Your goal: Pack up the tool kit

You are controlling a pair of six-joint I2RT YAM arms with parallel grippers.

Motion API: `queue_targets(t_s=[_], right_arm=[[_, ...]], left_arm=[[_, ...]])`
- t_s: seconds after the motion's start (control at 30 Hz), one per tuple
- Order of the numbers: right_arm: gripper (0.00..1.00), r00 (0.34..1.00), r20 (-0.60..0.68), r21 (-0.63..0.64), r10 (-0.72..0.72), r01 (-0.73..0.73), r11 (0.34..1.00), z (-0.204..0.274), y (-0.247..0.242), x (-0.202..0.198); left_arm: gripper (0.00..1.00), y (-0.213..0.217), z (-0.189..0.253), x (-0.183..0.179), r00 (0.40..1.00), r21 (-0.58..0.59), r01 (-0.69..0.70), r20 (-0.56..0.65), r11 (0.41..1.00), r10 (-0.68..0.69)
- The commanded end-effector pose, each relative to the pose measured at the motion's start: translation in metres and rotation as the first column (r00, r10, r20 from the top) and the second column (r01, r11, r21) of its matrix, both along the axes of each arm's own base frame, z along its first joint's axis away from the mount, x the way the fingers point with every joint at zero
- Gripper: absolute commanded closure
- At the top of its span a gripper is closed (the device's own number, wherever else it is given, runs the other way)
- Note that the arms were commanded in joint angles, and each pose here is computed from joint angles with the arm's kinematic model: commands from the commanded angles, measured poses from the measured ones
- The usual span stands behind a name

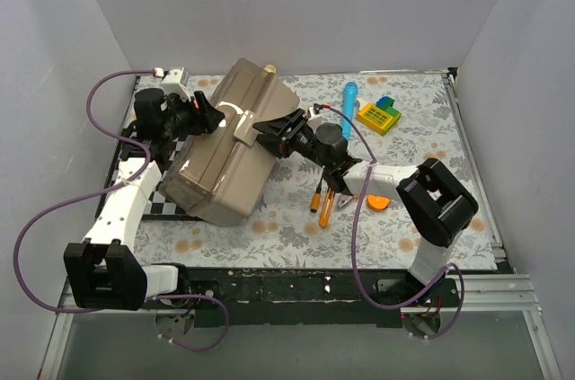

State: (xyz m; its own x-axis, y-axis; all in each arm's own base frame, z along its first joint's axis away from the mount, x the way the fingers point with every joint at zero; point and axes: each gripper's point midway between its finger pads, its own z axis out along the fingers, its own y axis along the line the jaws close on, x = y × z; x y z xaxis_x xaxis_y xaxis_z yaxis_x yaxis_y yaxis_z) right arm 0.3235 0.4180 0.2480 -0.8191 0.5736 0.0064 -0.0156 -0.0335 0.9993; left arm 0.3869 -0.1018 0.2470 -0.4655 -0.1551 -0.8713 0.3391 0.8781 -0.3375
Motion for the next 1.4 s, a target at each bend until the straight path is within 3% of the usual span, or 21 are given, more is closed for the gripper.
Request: queue_targets(t_s=[0.0, 0.17, 0.73, 1.37], right_arm=[[0.40, 0.999, 0.017, 0.021, 0.041, -0.041, 0.999, 0.007, 0.012, -0.001], [0.38, 0.998, 0.034, 0.074, 0.056, -0.059, 0.996, 0.011, 0.017, 0.001], [0.41, 0.960, 0.280, 0.282, -0.001, -0.081, 0.956, 0.076, 0.005, -0.007], [0.44, 0.931, 0.355, 0.374, -0.087, -0.057, 0.926, 0.100, -0.013, -0.013]], left_arm=[[0.73, 0.012, -0.121, -0.054, 0.903, 0.118, 0.023, -0.429, 0.993, 0.030], [0.74, 0.010, -0.122, -0.054, 0.901, 0.108, 0.032, -0.434, 0.994, 0.018], [0.76, 0.010, -0.128, -0.054, 0.893, 0.111, 0.034, -0.450, 0.993, 0.019], [0.76, 0.012, -0.130, -0.053, 0.890, 0.120, 0.030, -0.455, 0.992, 0.029]])
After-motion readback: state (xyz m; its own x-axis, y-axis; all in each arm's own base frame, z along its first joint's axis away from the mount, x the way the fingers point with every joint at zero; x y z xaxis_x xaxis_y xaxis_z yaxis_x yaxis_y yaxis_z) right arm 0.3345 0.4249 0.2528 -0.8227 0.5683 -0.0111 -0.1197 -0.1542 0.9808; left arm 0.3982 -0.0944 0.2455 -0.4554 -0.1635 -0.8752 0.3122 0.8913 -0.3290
